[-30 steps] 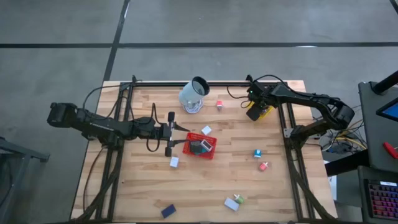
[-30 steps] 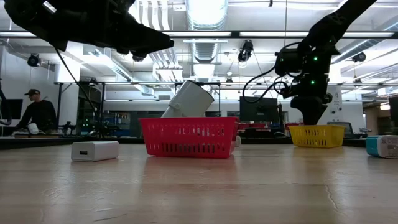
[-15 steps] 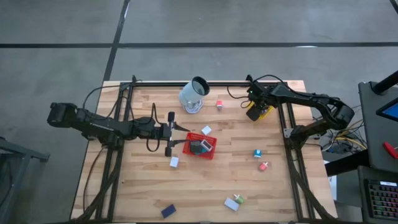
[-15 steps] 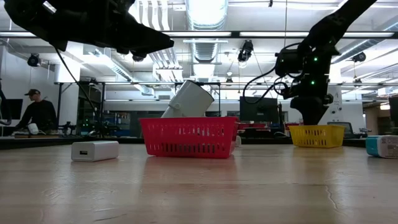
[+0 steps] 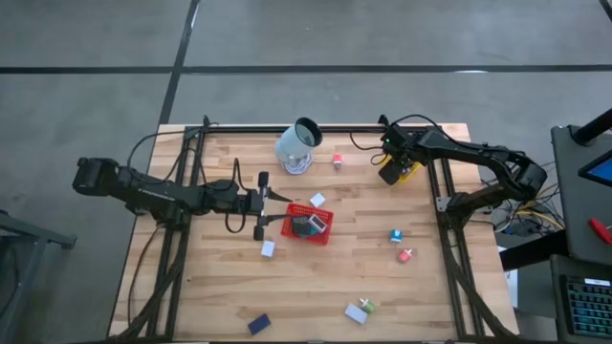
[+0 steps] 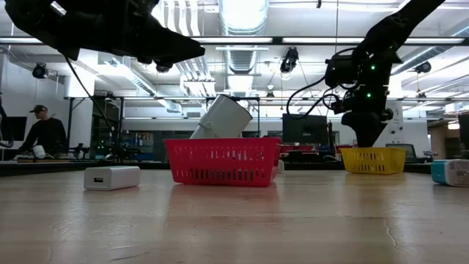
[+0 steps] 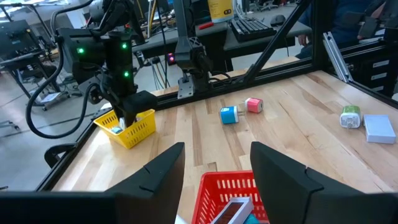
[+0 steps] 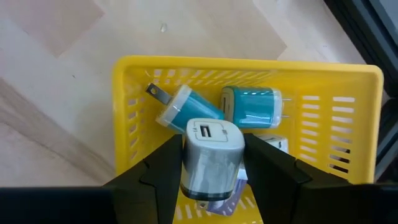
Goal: Pick & Place Office items
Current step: Put the white black charger adapter into the yellow basket, then put the blue charger adapter into the yellow basket
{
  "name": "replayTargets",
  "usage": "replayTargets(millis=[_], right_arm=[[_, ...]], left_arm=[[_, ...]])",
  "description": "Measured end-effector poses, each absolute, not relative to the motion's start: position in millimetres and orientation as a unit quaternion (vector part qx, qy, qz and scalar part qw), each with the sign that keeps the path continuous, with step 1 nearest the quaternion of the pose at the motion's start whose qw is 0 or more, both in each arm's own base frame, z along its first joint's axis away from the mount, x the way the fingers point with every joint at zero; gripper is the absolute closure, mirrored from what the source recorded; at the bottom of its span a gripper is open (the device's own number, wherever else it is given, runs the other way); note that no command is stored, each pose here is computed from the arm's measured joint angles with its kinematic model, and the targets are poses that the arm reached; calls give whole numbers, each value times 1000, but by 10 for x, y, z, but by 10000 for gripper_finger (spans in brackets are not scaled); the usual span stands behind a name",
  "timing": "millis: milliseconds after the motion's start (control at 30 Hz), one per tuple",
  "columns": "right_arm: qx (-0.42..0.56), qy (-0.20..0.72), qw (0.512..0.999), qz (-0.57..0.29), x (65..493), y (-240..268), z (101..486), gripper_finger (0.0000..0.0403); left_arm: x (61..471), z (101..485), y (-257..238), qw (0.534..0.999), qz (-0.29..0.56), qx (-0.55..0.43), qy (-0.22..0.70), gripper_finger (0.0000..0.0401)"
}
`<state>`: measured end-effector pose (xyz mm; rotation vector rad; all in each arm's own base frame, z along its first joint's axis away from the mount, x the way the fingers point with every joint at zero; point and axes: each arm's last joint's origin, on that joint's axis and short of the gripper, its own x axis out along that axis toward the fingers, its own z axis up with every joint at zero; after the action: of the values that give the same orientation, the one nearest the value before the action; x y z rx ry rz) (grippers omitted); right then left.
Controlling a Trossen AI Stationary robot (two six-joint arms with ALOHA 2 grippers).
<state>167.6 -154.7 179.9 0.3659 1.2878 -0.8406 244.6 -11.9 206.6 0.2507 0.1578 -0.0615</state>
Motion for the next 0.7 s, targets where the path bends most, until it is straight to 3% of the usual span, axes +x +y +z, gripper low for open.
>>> replayTargets(millis=[333,700], right_arm=[[160,575,706,-381,1679,-1552,1809,239],[157,563,714,-385,1653,-1529,1882,181]], left_arm=[[2446,2066,-119,989,-31,125,79,215],[2445,2065,-120,989,-31,125,79,215]])
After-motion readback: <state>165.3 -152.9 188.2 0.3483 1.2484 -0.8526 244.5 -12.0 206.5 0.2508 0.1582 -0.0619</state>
